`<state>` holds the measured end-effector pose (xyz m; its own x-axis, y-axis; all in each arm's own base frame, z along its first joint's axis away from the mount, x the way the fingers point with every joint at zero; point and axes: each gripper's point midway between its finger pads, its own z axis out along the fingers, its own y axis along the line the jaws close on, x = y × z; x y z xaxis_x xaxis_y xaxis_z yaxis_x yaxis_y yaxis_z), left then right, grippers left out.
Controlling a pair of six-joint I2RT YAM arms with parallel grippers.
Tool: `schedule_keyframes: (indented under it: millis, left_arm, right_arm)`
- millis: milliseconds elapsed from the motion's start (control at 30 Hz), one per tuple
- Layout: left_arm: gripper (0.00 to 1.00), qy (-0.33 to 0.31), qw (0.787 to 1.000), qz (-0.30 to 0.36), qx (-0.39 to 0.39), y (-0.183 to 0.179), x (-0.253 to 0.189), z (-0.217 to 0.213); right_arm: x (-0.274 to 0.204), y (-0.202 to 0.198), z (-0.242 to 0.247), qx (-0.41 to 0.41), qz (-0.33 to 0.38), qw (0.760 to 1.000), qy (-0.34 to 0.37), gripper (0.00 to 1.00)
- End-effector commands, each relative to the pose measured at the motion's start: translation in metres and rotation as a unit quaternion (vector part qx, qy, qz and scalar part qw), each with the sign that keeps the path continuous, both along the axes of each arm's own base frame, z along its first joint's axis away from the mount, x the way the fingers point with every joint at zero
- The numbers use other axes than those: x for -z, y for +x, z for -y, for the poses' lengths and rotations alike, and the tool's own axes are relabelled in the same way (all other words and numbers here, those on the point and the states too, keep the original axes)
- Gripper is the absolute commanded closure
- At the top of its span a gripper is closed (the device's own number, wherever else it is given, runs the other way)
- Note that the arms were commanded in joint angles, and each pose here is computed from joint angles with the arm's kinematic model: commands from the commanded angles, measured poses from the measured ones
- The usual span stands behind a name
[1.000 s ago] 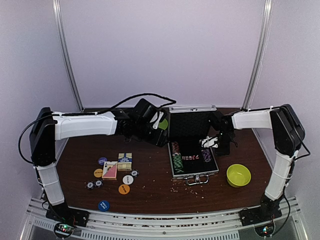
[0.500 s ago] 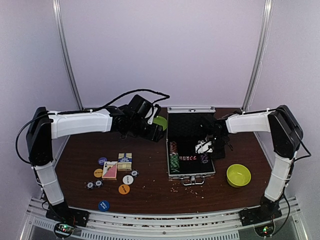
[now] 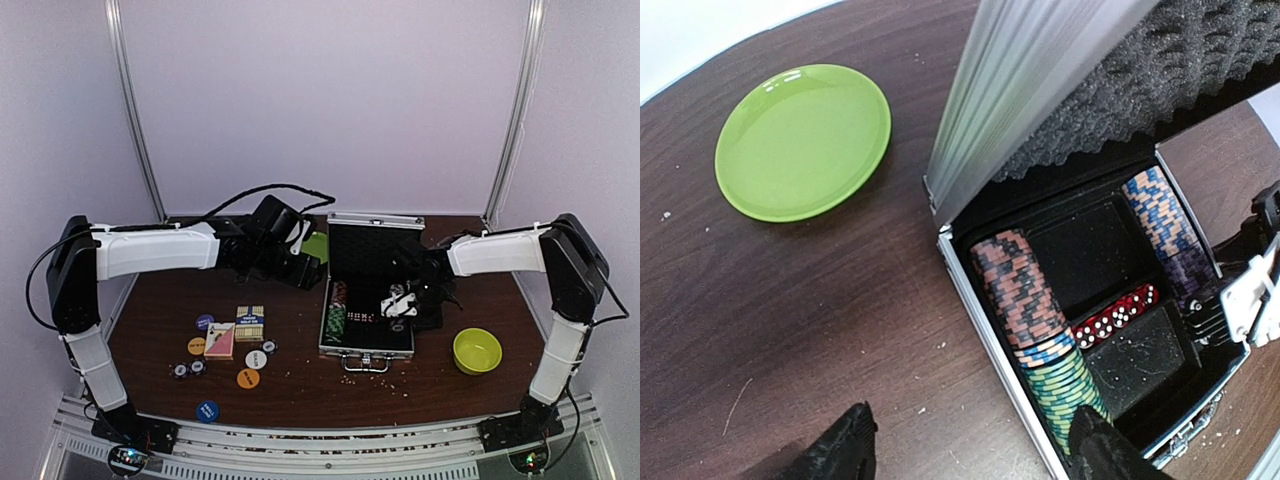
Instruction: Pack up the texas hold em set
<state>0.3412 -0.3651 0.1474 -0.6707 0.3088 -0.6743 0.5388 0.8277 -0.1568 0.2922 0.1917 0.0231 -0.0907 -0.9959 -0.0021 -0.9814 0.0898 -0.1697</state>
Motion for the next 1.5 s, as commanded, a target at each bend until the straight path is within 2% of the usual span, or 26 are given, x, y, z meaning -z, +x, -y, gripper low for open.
schedule_keyframes:
  millis: [0,133,400,667,767,833,900,967,1000,1100,1467]
  left_arm:
    - [0.32,-0.002,1.0,0.021,0.002,0.0,-0.024,-0.009]
    - [0.3,0.038,0.999,0.002,-0.03,-0.012,-0.025,-0.039]
    - [0.29,0.143,0.982,-0.085,-0.086,-0.054,0.004,-0.102]
    - [0.14,0.179,0.961,-0.159,-0.136,-0.056,0.039,-0.127]
    - [0.16,0.188,0.953,-0.177,-0.157,-0.045,0.055,-0.135]
    - [0.17,0.188,0.951,-0.183,-0.165,-0.036,0.062,-0.136]
    - [0.18,0.187,0.948,-0.195,-0.167,-0.03,0.069,-0.134]
    - [0.18,0.19,0.944,-0.204,-0.173,-0.025,0.075,-0.132]
    - [0.18,0.195,0.941,-0.21,-0.179,-0.023,0.078,-0.133]
    - [0.18,0.198,0.935,-0.23,-0.185,-0.021,0.09,-0.133]
    - [0.19,0.208,0.921,-0.272,-0.189,-0.028,0.119,-0.13]
  right_arm:
    - [-0.021,-0.009,-0.005,0.006,0.019,0.999,0.038,0.8]
    - [-0.042,-0.022,0.002,0.006,0.036,0.998,0.058,0.72]
    - [-0.087,-0.046,0.007,0.028,0.063,0.99,0.123,0.67]
    - [-0.129,-0.083,-0.001,0.056,0.046,0.968,0.242,0.63]
    - [-0.14,-0.09,0.005,0.09,0.051,0.95,0.296,0.53]
    - [-0.149,-0.083,0.015,0.134,0.067,0.931,0.334,0.35]
    - [-0.161,-0.071,0.027,0.191,0.079,0.898,0.387,0.2]
    - [-0.167,-0.064,0.032,0.228,0.074,0.861,0.448,0.12]
    - [-0.166,-0.065,0.035,0.233,0.072,0.856,0.456,0.1]
    - [-0.169,-0.058,0.047,0.25,0.098,0.854,0.446,0.09]
    - [-0.165,-0.055,0.045,0.237,0.101,0.857,0.447,0.1]
